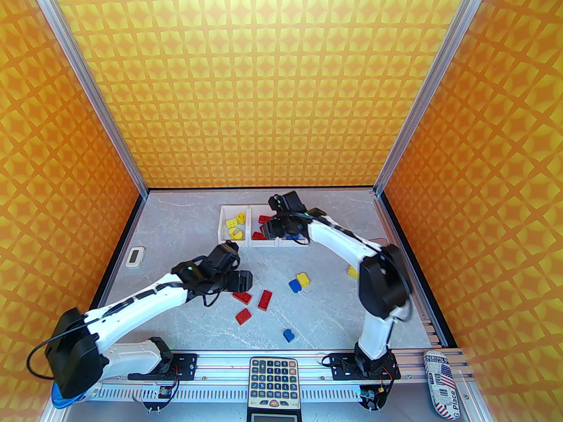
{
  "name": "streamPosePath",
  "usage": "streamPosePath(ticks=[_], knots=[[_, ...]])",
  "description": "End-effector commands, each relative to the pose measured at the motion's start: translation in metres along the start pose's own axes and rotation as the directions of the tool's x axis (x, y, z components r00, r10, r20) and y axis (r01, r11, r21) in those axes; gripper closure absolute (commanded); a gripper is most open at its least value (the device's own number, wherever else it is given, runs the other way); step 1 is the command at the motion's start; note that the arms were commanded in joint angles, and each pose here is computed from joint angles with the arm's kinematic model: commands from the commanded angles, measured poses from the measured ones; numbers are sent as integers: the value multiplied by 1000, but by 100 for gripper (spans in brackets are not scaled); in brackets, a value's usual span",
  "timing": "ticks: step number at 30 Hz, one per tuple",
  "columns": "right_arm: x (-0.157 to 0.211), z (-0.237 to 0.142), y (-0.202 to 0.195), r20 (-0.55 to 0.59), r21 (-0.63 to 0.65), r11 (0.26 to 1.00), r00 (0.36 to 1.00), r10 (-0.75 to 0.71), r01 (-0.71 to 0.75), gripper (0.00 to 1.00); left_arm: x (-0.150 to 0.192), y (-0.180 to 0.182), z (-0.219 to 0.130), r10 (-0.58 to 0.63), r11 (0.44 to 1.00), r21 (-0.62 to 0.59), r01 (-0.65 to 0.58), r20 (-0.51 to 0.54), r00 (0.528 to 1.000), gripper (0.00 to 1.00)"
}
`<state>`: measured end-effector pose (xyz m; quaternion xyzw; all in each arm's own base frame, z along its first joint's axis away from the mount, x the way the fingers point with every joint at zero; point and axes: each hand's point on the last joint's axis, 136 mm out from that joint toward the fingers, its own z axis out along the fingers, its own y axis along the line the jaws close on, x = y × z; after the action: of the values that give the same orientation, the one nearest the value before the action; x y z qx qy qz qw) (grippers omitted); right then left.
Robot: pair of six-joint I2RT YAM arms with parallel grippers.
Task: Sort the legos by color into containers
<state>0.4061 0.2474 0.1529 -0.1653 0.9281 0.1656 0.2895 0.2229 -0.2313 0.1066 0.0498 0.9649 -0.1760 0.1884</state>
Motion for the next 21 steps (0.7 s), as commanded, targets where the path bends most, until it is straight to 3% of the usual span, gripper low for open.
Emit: streamPosePath(ticks=[1,9,21], knots=[[8,-20,0,32,13,1000,999,-25,24,42,18,4,12,-106,994,-32,105,-32,994,20],[44,-37,-12,6,58,998,999,-32,31,42,48,-1,33,-152,988,-51,148,-86,985,19],[63,-41,-20,-2,81,997,1000,-12,12,42,40,-11,51,-101,994,-63,95,-107,989,19]])
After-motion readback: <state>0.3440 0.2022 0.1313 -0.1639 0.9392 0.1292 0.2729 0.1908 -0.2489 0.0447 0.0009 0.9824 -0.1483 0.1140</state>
